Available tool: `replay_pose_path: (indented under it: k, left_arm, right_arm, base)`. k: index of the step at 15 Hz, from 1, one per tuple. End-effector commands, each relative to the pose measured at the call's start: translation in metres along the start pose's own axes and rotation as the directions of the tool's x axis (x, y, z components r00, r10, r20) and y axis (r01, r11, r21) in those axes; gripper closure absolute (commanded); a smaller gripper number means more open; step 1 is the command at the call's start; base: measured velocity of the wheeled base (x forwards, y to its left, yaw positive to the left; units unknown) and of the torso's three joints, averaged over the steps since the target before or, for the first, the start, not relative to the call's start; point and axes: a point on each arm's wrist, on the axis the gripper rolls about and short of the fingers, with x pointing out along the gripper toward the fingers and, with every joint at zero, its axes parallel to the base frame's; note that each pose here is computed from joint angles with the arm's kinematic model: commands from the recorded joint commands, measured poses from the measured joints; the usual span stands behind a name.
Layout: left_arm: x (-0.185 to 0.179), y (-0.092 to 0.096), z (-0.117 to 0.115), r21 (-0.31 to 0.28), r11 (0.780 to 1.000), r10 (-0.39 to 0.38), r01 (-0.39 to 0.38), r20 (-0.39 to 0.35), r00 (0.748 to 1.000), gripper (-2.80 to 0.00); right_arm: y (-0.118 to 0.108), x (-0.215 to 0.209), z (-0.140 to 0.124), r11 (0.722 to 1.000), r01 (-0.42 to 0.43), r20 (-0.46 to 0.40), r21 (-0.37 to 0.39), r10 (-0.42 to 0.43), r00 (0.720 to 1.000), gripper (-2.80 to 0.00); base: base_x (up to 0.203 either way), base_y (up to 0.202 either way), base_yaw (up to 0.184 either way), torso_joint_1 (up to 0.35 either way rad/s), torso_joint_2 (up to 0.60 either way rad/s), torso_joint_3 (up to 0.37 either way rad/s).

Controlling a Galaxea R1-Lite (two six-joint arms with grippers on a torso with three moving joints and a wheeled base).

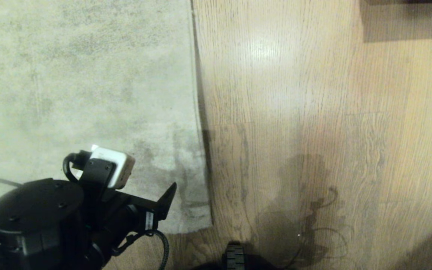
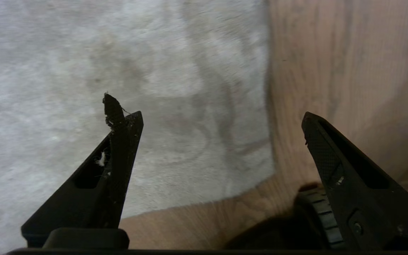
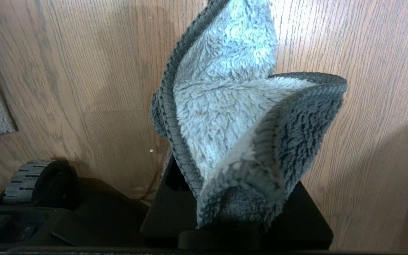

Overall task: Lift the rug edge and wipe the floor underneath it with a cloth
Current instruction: Lay down the carpet

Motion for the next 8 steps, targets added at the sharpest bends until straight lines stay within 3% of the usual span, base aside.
replay_pose_path:
  k: [1, 3, 4, 8]
  left_arm:
    - [0.006, -0.007, -0.007, 0.024, 1.0, -0.008, 0.009, -0.032, 0.999, -2.8]
    - [0.016, -0.014, -0.015, 0.039, 0.999, -0.006, 0.008, -0.071, 0.997, -2.74]
    - [0.021, -0.018, -0.018, 0.044, 0.999, -0.004, 0.008, -0.088, 0.996, 0.0]
    - [0.036, -0.029, -0.04, 0.106, 0.994, 0.018, 0.0, -0.172, 0.985, 0.0]
  right_arm:
    - [0.0, 0.0, 0.0, 1.0, 0.0, -0.001, 0.0, 0.0, 1.0, 0.0]
    - [0.0, 0.0, 0.0, 1.0, 0.0, -0.001, 0.0, 0.0, 1.0, 0.0]
    - [0.0, 0.0, 0.0, 1.0, 0.0, -0.001, 0.0, 0.0, 1.0, 0.0]
    - [0.0, 0.0, 0.0, 1.0, 0.0, -0.001, 0.0, 0.0, 1.0, 0.0]
  base:
    - [0.0, 0.0, 0.0, 0.0, 0.0, 0.0]
    - [0.0, 0.0, 0.0, 0.0, 0.0, 0.0]
    - [0.0, 0.0, 0.0, 0.0, 0.0, 0.0]
    - [0.0, 0.0, 0.0, 0.0, 0.0, 0.0]
